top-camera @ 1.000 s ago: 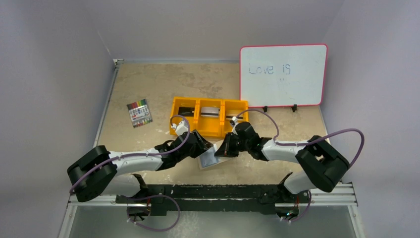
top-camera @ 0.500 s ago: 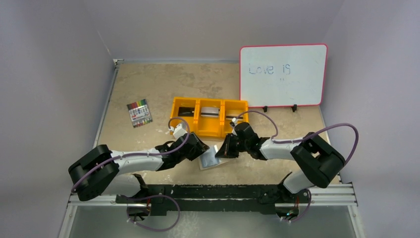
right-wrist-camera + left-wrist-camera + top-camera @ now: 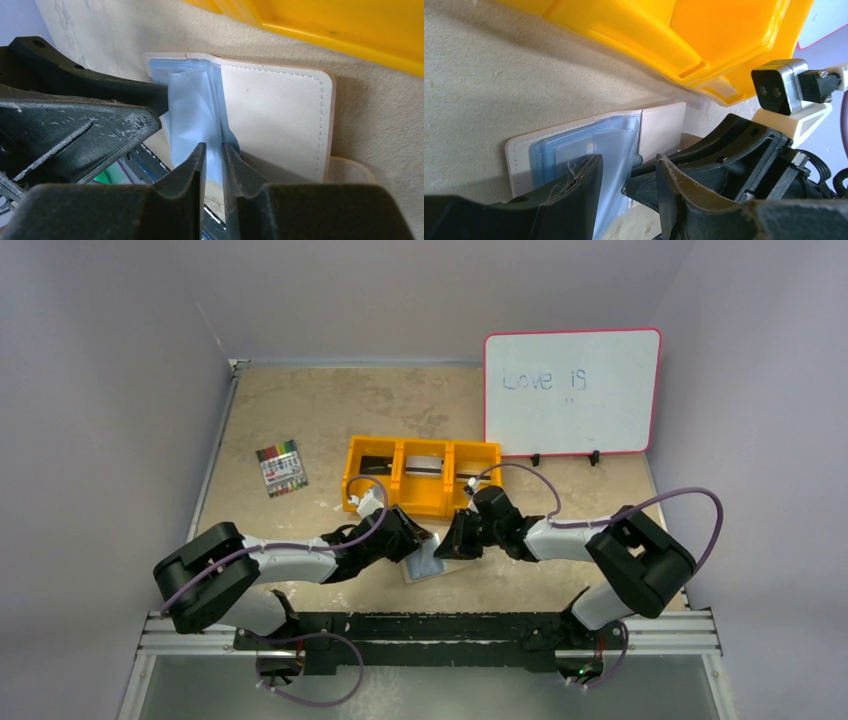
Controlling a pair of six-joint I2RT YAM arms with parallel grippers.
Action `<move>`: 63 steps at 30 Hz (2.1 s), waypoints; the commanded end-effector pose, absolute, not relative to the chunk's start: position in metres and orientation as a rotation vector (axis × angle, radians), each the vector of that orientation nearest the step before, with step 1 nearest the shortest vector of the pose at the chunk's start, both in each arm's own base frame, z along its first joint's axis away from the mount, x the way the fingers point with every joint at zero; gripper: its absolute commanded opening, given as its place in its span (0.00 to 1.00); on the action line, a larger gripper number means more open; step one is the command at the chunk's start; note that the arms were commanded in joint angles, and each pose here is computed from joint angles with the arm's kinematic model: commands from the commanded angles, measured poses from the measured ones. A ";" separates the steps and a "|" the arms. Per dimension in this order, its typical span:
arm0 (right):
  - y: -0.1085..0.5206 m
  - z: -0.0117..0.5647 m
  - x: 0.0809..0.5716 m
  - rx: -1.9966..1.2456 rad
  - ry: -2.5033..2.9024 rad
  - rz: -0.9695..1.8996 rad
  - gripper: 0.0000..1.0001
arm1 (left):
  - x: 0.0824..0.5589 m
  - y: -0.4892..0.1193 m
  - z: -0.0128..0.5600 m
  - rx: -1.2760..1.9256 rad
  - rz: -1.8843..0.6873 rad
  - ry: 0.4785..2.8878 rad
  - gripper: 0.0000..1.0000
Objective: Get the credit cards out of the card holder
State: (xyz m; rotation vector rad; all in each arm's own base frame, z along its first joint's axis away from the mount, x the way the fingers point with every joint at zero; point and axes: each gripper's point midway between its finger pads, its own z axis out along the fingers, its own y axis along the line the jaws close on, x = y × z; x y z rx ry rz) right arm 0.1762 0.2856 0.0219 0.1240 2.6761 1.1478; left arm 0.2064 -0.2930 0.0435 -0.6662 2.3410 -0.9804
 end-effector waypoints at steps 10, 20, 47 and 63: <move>0.248 0.070 0.207 0.199 2.533 0.838 0.39 | 0.203 -0.314 0.045 -0.574 -1.053 2.378 0.43; 0.178 0.085 0.209 0.528 2.414 0.535 0.36 | 0.210 -0.351 0.056 -0.443 -1.121 2.402 0.43; 0.117 0.119 0.196 0.801 2.136 0.534 0.47 | 0.171 -0.438 0.072 -0.054 -1.339 2.474 0.50; 0.119 0.129 0.194 0.775 2.094 0.604 0.47 | 0.162 -0.451 0.105 0.101 -1.399 2.372 0.50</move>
